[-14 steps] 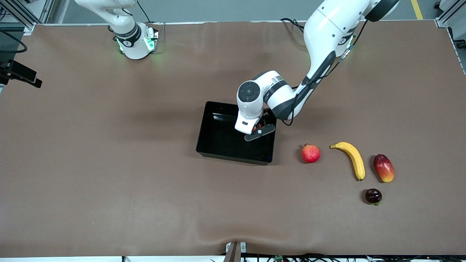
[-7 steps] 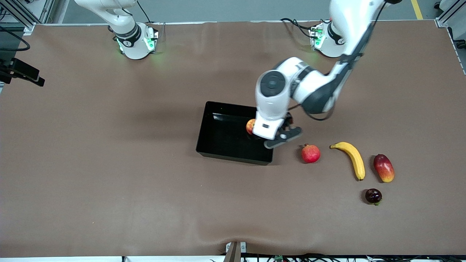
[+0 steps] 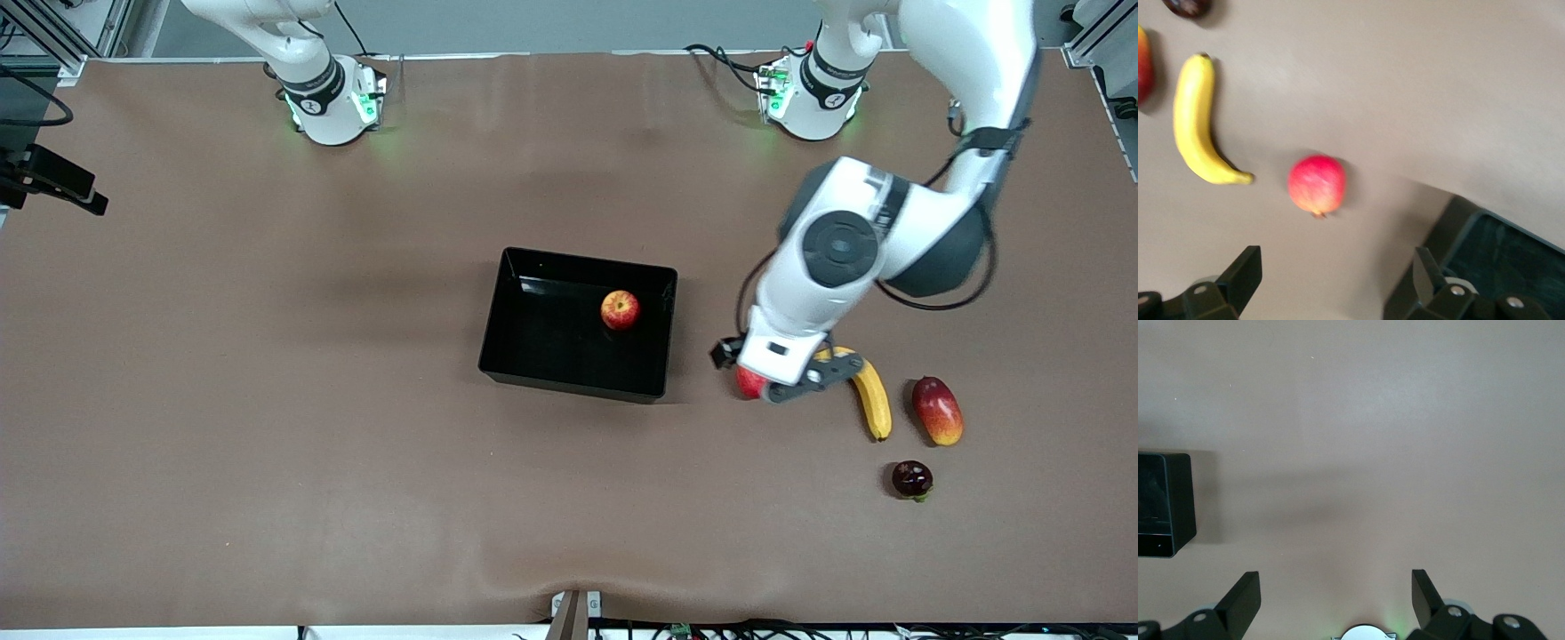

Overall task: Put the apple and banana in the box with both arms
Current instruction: 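Move the left gripper back toward the yellow banana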

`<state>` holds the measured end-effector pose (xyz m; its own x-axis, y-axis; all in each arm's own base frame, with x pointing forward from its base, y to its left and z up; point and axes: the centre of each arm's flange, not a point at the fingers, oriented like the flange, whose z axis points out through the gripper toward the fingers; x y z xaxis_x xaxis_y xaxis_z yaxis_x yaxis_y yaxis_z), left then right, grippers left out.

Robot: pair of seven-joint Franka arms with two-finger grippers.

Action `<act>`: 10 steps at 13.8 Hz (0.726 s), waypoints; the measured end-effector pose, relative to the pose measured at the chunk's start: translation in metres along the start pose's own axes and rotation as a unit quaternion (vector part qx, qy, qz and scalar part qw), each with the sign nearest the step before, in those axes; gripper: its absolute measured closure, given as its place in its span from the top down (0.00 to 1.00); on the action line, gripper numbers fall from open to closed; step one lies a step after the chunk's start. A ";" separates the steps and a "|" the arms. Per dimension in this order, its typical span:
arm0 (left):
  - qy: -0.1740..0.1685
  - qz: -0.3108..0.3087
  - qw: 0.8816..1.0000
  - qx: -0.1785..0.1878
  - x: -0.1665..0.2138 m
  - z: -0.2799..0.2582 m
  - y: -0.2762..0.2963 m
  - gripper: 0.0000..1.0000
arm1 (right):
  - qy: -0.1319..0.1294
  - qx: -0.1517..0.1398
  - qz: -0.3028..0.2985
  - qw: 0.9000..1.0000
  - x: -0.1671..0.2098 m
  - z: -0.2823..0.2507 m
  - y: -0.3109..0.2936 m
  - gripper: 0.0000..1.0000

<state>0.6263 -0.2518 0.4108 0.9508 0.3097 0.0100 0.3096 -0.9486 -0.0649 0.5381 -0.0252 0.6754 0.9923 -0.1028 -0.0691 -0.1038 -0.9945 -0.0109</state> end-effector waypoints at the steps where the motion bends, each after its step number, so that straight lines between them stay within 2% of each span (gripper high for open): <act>1: -0.003 0.002 1.000 0.004 0.013 -0.001 -0.019 1.00 | 0.002 0.000 0.000 1.000 0.000 0.000 0.000 1.00; 5: -0.026 0.013 0.999 0.020 0.059 0.003 -0.096 1.00 | 0.005 0.000 0.001 1.000 0.001 -0.001 0.001 1.00; 10: -0.051 0.010 0.998 0.038 0.077 0.021 -0.136 1.00 | 0.005 0.000 0.001 1.000 0.002 -0.001 0.001 1.00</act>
<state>0.6574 -0.0978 0.3990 0.9496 0.2994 -0.0927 0.2852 -0.9482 -0.1400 0.5396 -0.0262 0.6758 0.9927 -0.1049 -0.0592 -0.1058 -0.9943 -0.0113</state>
